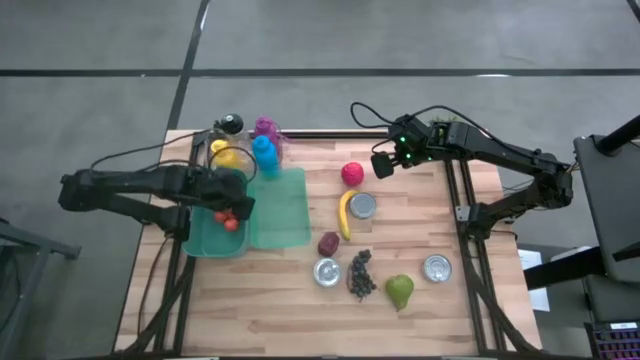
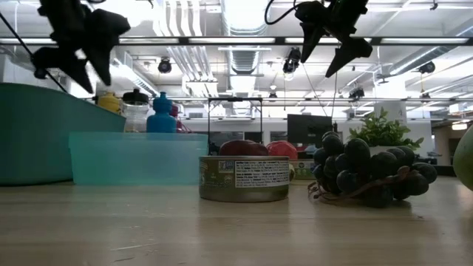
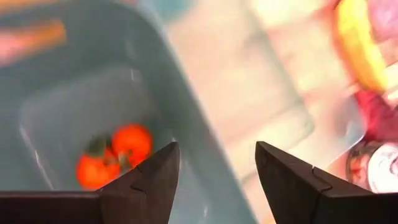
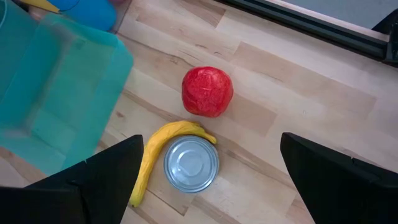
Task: Pick & Place Food Item
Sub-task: Put the dark red apple into the green bin
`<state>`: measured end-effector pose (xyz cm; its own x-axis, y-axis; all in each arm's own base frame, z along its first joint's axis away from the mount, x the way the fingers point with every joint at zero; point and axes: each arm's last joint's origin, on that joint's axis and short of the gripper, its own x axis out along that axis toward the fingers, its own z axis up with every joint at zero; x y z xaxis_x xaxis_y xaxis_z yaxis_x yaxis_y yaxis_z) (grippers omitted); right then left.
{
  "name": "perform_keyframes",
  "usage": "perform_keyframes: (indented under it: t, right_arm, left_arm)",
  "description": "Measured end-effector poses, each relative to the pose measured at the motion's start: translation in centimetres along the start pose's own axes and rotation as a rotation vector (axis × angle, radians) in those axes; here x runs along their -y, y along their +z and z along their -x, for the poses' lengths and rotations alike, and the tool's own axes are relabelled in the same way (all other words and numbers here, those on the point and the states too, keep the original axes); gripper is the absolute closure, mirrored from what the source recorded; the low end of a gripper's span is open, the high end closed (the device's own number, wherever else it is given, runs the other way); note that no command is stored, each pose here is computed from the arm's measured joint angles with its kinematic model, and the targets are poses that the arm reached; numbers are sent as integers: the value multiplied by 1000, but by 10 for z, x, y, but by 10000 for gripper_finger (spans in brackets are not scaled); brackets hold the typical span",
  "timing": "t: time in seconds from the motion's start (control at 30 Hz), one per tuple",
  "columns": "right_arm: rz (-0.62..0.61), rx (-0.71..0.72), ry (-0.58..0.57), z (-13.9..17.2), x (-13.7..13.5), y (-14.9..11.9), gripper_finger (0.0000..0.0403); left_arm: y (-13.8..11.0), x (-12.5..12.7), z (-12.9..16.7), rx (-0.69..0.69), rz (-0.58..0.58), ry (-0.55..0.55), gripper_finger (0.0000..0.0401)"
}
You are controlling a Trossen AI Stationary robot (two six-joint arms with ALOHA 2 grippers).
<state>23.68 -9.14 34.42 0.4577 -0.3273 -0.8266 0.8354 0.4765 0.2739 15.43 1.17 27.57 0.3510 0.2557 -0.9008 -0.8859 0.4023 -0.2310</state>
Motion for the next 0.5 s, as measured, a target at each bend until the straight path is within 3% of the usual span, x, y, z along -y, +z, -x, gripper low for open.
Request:
perform_keyframes:
  t: [0.17,0.33,0.5]
  right_arm:
    - [0,0,0,0,0,0,25]
    - [0,0,0,0,0,0,25]
    - [0,0,0,0,0,0,25]
  left_arm:
    - [7,7,14,138,-133,-12,184]
    - [13,17,25,255,-184,-63,182]
    - [18,25,31,350,-210,-101,139]
